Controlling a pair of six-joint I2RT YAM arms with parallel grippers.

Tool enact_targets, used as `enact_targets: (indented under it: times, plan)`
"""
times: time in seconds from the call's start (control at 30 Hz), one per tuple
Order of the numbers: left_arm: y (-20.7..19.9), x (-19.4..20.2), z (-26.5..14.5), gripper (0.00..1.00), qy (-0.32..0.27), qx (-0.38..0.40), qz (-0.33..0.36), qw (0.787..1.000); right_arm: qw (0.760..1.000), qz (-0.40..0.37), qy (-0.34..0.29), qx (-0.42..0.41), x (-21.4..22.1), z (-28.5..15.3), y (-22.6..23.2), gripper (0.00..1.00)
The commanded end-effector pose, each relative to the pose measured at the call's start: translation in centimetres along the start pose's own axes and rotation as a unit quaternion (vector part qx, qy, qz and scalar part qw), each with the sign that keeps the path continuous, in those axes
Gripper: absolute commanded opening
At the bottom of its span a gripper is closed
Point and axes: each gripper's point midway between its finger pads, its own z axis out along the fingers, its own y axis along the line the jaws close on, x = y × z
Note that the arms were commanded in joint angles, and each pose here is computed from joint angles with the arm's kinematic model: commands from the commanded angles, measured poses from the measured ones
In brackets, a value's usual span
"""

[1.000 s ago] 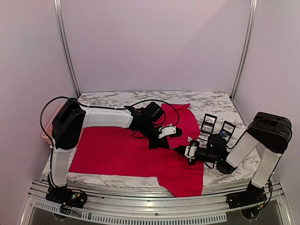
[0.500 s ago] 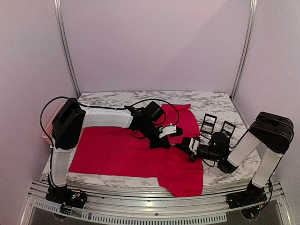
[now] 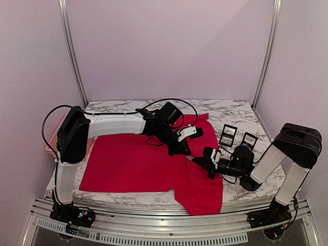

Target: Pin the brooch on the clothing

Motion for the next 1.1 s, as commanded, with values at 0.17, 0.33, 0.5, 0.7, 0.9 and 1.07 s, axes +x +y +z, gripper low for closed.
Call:
enact_targets:
  times: [0.17, 0.33, 0.5, 0.7, 0.9, 1.07]
  plan:
    - [-0.4, -0.9, 1.2, 0.00, -0.022, 0.006, -0.017, 1.000, 0.997, 0.003, -0.059, -0.052, -2.0, 0.0, 1.9, 0.00]
    - [-0.1, -1.7, 1.9, 0.00, -0.031, 0.008, -0.017, 0.999, 0.994, 0.035, -0.080, -0.066, -3.1, -0.3, 2.3, 0.00]
    - [0.2, -1.8, 2.4, 0.00, -0.023, 0.006, -0.013, 1.000, 0.991, 0.082, -0.082, -0.063, -3.0, -0.7, 2.4, 0.00]
    - [0.0, 0.3, 1.5, 0.00, 0.002, -0.006, 0.008, 1.000, 0.990, 0.113, -0.068, -0.051, -3.0, -1.0, 2.0, 0.00]
    - [2.1, 0.2, -2.6, 0.32, 0.012, -0.041, 0.032, 0.999, 0.986, 0.153, -0.045, -0.052, -2.4, -0.6, 1.6, 0.00]
    - [2.7, 1.3, -6.3, 0.51, -0.005, -0.008, 0.012, 1.000, 0.982, 0.178, -0.027, -0.064, -1.6, -0.4, 2.0, 0.00]
